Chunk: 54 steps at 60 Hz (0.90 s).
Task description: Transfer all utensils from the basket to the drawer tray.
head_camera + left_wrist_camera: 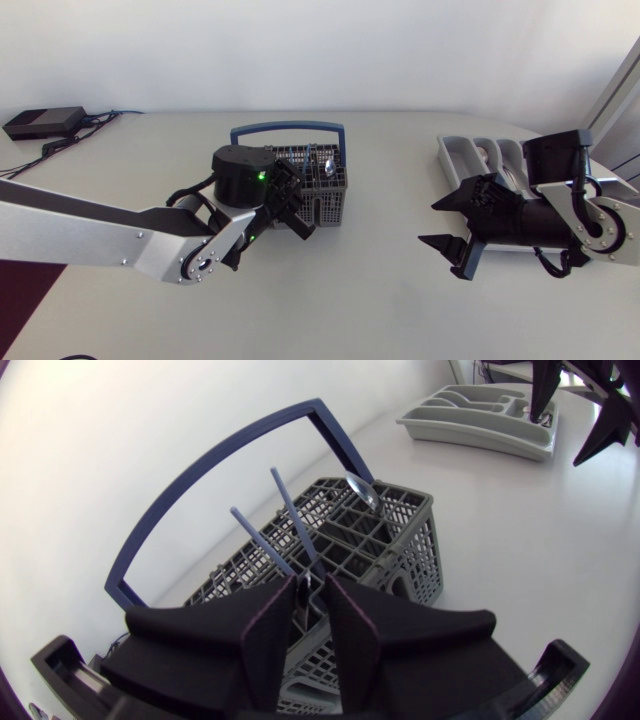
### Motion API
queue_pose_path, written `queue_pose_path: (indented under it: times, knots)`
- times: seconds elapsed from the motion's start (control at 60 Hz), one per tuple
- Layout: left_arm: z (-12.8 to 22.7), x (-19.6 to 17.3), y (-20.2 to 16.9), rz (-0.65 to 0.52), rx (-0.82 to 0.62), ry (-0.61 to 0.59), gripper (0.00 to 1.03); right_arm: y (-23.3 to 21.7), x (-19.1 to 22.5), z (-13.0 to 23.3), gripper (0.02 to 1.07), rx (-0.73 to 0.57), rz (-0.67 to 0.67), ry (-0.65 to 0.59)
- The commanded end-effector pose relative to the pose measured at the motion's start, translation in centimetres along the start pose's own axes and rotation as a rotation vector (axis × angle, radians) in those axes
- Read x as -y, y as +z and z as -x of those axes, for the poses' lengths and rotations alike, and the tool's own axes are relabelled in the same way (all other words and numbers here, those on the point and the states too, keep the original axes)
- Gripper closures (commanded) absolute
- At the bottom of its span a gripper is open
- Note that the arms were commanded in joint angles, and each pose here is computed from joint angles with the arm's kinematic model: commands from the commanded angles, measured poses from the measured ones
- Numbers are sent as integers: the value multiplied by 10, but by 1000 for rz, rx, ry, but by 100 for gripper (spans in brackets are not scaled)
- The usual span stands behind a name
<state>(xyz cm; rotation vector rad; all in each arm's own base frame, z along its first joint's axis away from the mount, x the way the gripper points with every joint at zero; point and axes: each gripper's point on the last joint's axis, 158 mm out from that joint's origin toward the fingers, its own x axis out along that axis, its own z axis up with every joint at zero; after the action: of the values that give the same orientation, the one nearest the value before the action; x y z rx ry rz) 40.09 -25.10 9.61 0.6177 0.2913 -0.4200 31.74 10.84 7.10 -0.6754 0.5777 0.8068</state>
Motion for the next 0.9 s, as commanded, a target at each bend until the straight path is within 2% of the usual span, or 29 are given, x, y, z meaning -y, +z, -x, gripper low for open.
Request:
queue_pose_path:
  times: [0.0,0.133,0.433,0.883]
  knots:
    - [-6,-9,7,-9,18,37,92,-4,-10,-6,24,-13,-18,20]
    - [-6,-9,6,-8,17,42,100,1,-13,-7,24,-12,-13,22]
    - [3,-17,16,-27,57,62,100,8,-21,-8,24,-14,-1,26]
    - [44,-50,70,-115,199,147,100,25,-31,-7,24,-1,25,26]
